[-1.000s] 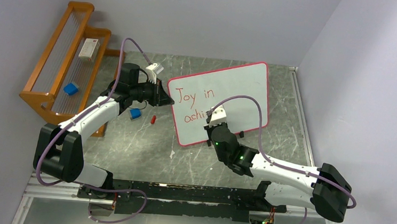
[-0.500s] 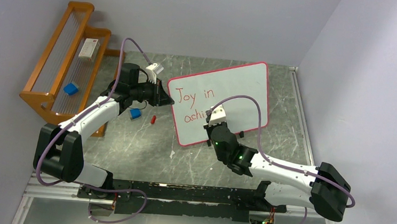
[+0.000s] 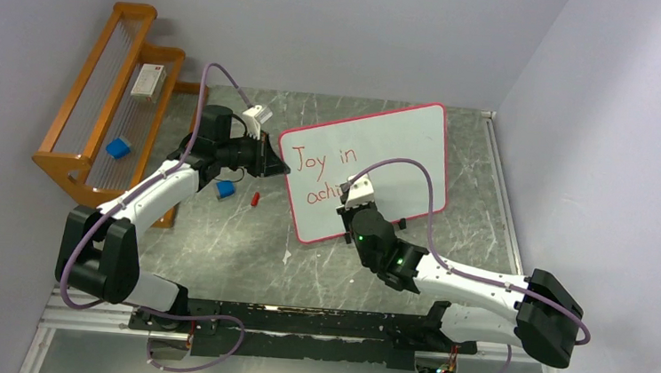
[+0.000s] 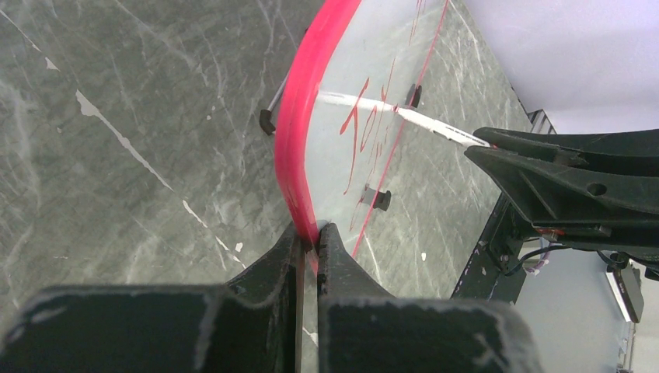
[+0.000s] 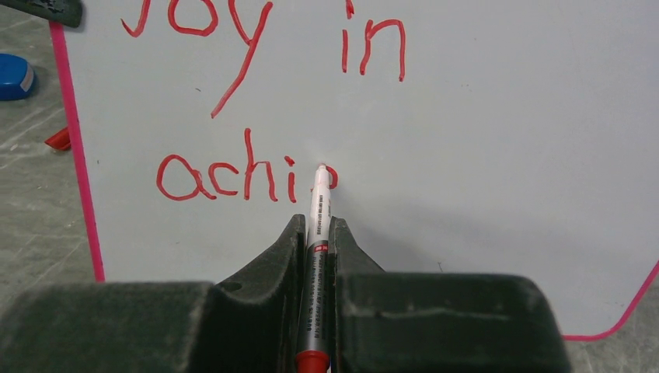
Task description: Write a sentence on the whiteboard
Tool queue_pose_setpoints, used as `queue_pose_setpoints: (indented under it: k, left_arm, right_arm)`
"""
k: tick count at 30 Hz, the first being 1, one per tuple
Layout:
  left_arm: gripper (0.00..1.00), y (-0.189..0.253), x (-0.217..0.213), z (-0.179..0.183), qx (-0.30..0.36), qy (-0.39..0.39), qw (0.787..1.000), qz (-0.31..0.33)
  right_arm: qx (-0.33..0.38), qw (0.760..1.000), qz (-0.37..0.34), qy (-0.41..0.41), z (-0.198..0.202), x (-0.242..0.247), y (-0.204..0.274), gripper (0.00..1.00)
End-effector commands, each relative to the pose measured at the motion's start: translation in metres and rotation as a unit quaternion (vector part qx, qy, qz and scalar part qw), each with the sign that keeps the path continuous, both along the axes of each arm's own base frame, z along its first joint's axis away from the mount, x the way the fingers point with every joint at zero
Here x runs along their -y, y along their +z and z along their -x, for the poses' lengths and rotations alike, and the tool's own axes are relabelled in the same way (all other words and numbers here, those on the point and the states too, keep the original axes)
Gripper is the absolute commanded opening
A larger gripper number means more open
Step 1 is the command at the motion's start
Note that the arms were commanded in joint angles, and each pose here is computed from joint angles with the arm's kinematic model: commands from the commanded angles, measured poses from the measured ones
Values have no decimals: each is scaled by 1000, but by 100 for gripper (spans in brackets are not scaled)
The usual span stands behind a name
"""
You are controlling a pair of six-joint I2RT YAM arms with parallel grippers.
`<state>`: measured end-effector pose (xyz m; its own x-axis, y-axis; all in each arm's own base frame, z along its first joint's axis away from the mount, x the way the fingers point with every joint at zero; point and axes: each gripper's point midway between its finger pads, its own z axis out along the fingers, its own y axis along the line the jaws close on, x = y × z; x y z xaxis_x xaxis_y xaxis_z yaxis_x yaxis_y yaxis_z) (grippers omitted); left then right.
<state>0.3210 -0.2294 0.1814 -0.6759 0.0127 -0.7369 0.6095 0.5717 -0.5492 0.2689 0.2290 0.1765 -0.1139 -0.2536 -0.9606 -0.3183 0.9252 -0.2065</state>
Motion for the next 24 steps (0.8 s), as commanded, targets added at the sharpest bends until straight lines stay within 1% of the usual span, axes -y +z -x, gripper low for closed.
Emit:
queue_pose_setpoints:
  k: [1,12,14,24]
  left_arm:
    - [5,-30,-8,-5,-14,18,998,-52]
    - [5,-30,-8,-5,-13,19,998,-53]
    - [5,-30,-8,-5,-13,19,998,-53]
    - [5,-31,-9,-5,-14,20,998,-54]
  right_arm:
    - [-4,1000,-10,14,-3,-9,4,0]
    - [-28,999,8,16,3,-3,-8,0]
    - [-35,999,1,13,5,-2,-11,0]
    - [-50,999,8,6,10,5,-20,0]
